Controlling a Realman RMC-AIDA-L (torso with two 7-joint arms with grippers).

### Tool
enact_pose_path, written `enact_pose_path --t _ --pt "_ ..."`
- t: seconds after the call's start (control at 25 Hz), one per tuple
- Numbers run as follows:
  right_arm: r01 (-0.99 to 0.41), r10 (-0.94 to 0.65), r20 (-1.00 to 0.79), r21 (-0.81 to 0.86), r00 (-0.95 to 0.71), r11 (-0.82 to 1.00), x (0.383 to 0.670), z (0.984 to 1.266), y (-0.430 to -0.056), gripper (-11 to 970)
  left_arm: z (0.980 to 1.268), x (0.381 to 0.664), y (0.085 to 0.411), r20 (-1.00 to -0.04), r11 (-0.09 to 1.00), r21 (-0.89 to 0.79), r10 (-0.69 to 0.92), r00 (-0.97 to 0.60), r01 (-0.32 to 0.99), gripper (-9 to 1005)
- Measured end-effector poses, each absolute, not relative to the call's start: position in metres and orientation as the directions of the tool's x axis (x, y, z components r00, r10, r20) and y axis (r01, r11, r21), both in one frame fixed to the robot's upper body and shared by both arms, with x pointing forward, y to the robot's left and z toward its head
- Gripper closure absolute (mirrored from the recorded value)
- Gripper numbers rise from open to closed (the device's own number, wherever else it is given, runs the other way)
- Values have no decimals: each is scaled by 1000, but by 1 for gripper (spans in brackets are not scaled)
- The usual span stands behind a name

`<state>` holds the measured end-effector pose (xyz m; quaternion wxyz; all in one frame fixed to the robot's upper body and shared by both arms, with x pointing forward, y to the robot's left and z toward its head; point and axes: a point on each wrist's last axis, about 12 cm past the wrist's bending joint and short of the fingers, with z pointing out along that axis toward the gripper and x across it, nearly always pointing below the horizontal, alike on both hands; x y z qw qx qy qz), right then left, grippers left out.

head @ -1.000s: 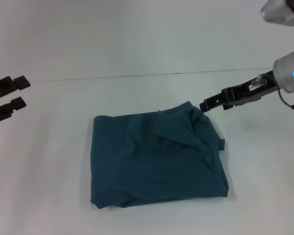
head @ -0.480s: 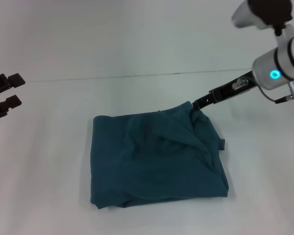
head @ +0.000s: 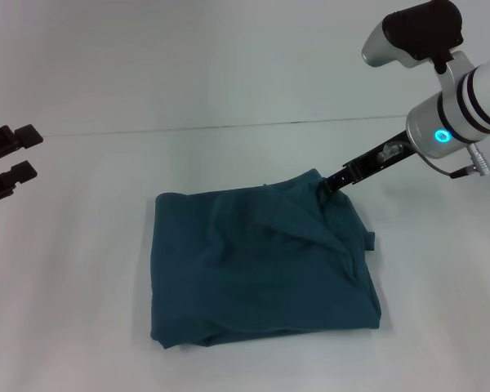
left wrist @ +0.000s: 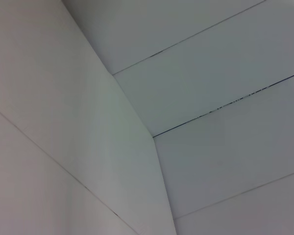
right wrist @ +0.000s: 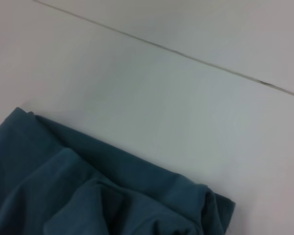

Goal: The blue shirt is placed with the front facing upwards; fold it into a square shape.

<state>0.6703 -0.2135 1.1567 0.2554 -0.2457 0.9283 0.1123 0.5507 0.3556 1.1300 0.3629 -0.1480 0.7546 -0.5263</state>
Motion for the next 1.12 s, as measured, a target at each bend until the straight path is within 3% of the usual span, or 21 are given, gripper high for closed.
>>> enact_pose_path --t 0.8,1.12 --pt "-457 -368 -477 80 -798 886 669 1143 -204 93 1128 551 352 -387 395 -905 -603 -697 161 242" --pt "-422 -328 -531 62 -781 904 673 1130 -196 93 1126 553 349 -383 391 -906 -603 -700 159 242"
